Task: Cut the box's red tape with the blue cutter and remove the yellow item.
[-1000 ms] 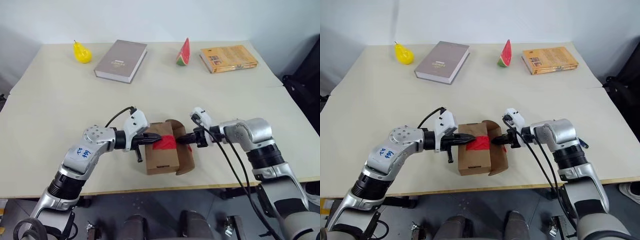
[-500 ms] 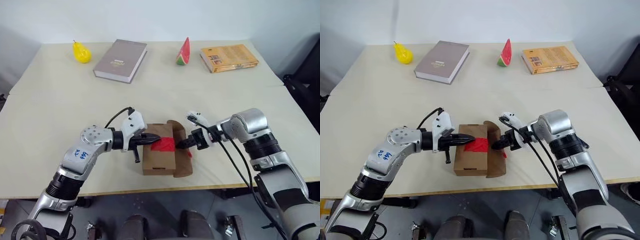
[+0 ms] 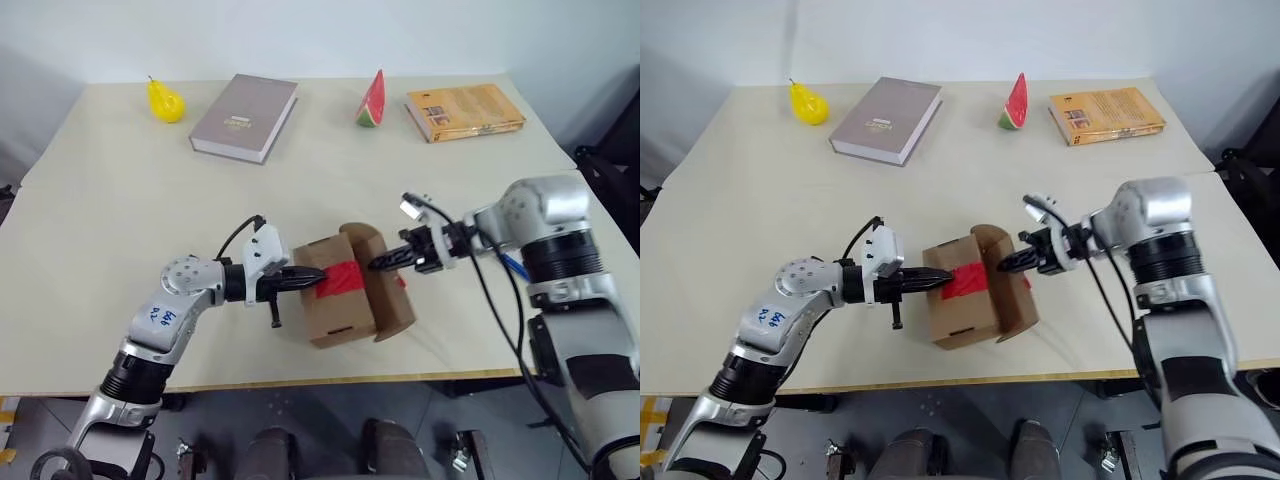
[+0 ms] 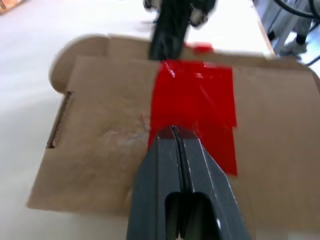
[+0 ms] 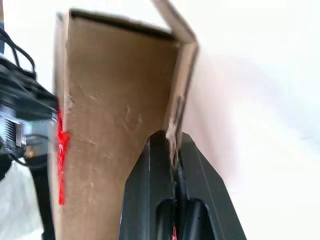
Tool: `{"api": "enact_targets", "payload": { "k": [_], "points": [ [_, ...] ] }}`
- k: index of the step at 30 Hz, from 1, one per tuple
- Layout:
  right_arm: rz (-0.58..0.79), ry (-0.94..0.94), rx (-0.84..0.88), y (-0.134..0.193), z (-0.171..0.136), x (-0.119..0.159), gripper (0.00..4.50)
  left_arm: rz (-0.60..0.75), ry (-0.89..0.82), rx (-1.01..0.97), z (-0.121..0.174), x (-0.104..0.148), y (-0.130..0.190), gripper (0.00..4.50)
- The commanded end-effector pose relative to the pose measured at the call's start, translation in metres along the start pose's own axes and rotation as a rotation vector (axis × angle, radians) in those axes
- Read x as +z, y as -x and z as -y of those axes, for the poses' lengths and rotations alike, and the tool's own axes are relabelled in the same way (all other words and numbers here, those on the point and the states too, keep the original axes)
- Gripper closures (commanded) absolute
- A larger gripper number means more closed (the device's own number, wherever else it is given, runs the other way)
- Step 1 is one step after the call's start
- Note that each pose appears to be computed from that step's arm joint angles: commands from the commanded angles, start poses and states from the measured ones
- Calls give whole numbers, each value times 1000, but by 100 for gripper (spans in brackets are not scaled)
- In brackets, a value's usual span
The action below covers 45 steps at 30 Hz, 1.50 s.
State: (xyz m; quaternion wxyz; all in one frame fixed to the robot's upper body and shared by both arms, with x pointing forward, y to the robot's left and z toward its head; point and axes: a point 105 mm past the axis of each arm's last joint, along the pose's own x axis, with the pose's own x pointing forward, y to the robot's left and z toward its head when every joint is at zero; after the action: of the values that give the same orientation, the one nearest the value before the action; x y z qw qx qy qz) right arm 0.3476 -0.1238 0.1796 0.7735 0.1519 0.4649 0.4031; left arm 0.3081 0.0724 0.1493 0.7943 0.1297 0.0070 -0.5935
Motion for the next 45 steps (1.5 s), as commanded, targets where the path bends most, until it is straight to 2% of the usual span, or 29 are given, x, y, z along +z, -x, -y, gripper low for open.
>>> {"api": "enact_targets", "payload": {
  "k": [1, 7, 11, 14, 22, 28, 31, 33, 37, 40, 42, 45],
  "points": [
    [42, 68, 12, 30, -21, 19, 449, 13, 17, 27, -3, -14, -21, 450],
    [30, 99, -83, 51, -26, 28, 449, 115, -6, 74, -11, -6, -46, 450],
    [12, 127, -79, 53, -38, 34, 449, 136, -5, 94, -11, -7, -49, 450],
    [-17, 159, -57, 45, -49, 35, 449, 130, -4, 109, -11, -10, -42, 450],
    [-45, 174, -69, 28, -51, 31, 449, 62, -47, 93, -10, -4, -14, 450],
    [-17, 160, -136, 29, -36, 30, 449, 52, -56, -43, 4, 32, 4, 450],
    [-7, 167, -144, 29, -32, 28, 449, 87, -68, -71, 5, 53, 0, 450],
    [-2, 179, -145, 28, -32, 27, 449, 82, -34, -59, 1, 58, -8, 450],
    [14, 180, -141, 26, -31, 27, 449, 56, 21, -59, -4, 56, -31, 450],
    [28, 182, -138, 26, -31, 27, 449, -28, 7, -78, -1, 40, -44, 450],
    [48, 182, -129, 30, -32, 28, 449, -111, -1, -85, 0, 24, -46, 450],
    [70, 182, -125, 37, -32, 29, 449, -137, 48, -117, 5, 18, -41, 450]
  ]
}}
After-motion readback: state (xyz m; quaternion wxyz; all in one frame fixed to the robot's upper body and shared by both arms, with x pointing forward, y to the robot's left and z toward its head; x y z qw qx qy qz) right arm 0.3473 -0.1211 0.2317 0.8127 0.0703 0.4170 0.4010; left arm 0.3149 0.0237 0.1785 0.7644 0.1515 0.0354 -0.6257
